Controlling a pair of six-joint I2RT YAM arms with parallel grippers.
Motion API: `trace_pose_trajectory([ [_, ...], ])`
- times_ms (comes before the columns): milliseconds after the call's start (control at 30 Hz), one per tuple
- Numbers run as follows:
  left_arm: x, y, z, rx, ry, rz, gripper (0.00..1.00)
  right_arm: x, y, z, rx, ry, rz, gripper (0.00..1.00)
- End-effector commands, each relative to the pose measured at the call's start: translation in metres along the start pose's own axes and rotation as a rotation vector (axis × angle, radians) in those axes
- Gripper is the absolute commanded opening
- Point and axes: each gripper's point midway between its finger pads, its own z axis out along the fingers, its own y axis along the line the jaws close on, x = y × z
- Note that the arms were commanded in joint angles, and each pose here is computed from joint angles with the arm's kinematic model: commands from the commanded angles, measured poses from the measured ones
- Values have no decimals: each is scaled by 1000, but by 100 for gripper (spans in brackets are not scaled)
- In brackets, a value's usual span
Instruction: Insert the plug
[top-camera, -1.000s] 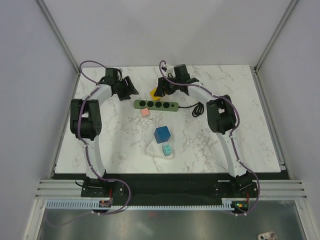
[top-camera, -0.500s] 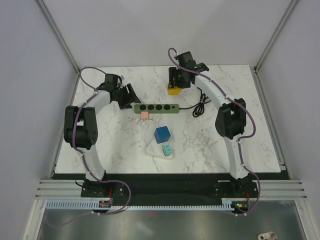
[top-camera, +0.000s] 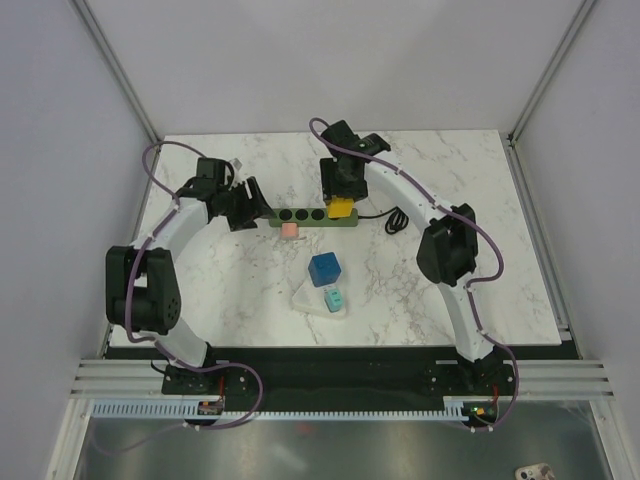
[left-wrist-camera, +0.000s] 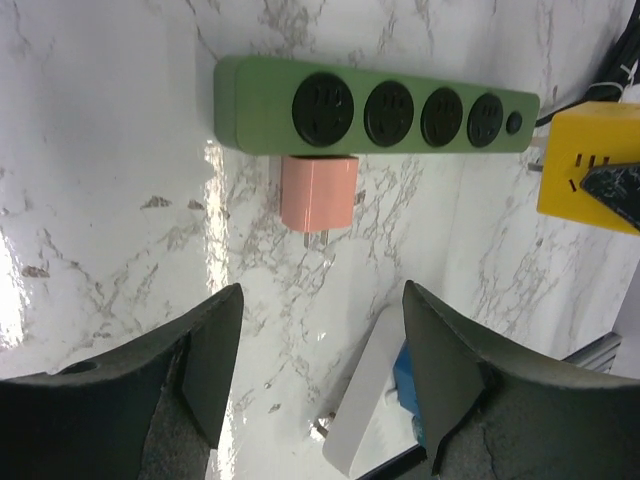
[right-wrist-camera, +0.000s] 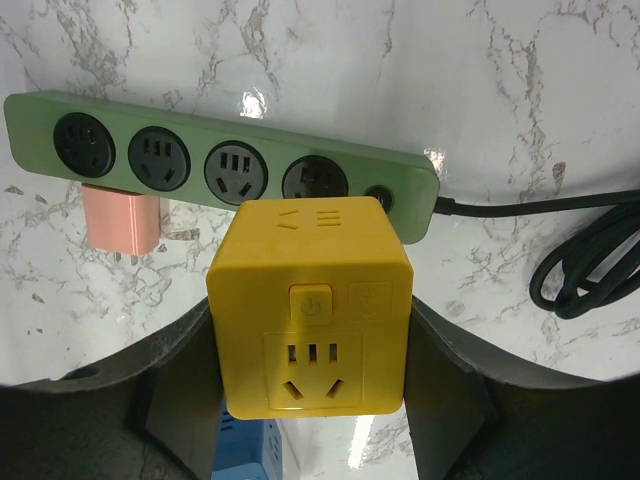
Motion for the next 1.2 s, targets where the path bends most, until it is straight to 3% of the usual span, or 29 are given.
trace_pose_trajectory([
  [0, 9, -20, -21, 94, -6, 42, 72, -24, 6, -17, 25, -104, 47, 0],
  [367, 11, -26, -50, 103, -124, 79, 73, -27, 13, 9, 17, -120, 34, 0],
  [1167, 11, -29, -54, 116, -136, 84, 73, 0, 7, 41, 100, -45, 69, 0],
])
